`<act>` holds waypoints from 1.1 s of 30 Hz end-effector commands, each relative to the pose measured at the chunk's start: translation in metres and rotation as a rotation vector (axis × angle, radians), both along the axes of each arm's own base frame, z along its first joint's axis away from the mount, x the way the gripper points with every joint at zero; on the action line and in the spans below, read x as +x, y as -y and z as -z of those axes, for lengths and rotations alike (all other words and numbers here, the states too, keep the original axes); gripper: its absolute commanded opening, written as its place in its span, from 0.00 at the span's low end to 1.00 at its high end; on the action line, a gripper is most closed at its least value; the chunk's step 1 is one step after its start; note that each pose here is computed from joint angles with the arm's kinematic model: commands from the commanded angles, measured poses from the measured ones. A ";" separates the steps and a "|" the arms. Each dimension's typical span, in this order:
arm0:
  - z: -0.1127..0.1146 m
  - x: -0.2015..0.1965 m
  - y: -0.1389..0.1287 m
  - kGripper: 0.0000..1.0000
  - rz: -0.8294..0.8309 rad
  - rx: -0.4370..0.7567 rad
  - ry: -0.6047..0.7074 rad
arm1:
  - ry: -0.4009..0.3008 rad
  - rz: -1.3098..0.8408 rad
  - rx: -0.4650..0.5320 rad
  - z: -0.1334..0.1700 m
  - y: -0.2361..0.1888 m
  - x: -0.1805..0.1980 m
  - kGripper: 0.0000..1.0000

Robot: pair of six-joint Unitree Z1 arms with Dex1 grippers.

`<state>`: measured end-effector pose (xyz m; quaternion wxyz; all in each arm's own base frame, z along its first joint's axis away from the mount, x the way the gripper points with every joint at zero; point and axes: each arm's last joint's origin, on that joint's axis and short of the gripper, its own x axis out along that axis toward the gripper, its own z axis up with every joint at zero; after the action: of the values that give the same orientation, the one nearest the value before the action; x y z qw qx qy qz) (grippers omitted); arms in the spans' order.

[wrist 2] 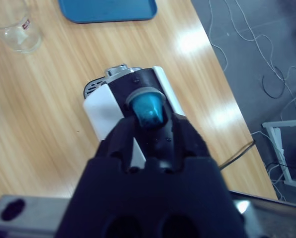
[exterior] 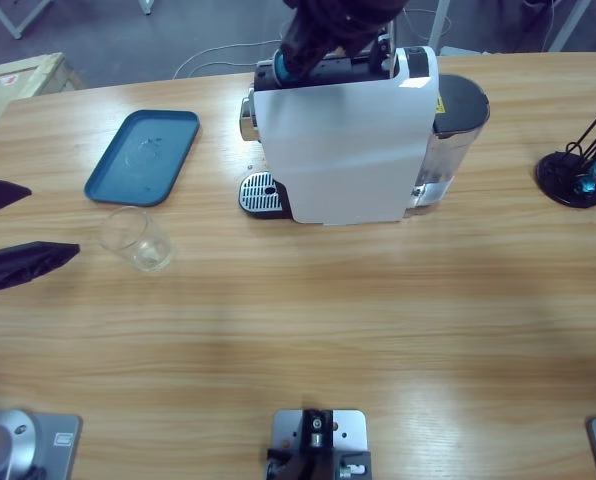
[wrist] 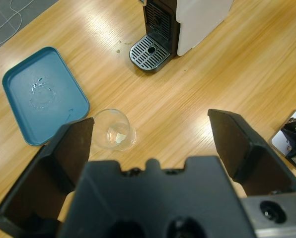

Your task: Pour coffee

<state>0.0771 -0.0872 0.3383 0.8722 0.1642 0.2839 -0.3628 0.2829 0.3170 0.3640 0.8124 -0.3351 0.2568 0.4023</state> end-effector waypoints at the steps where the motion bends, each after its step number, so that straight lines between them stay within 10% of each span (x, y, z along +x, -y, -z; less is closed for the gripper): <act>1: 0.014 0.000 0.001 0.99 -0.011 0.023 -0.037 | -0.002 0.066 -0.029 0.015 -0.007 0.013 0.94; 7: 0.012 0.000 0.001 0.99 -0.011 0.014 -0.029 | -0.074 0.030 0.119 -0.027 -0.012 -0.043 0.00; 19: 0.000 -0.004 -0.004 0.99 -0.009 -0.037 0.002 | -0.115 0.753 0.455 -0.025 0.092 -0.118 0.00; 25: -0.004 -0.002 -0.001 0.99 -0.014 -0.049 -0.001 | -0.079 0.894 0.588 -0.017 0.086 -0.071 0.00; 33: -0.005 -0.005 -0.005 0.99 -0.020 -0.052 -0.007 | -0.196 0.885 0.743 0.013 0.053 -0.019 0.00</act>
<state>0.0770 -0.0874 0.3431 0.8777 0.1463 0.2796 -0.3607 0.2269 0.2362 0.3911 0.9521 0.1204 0.2616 0.1027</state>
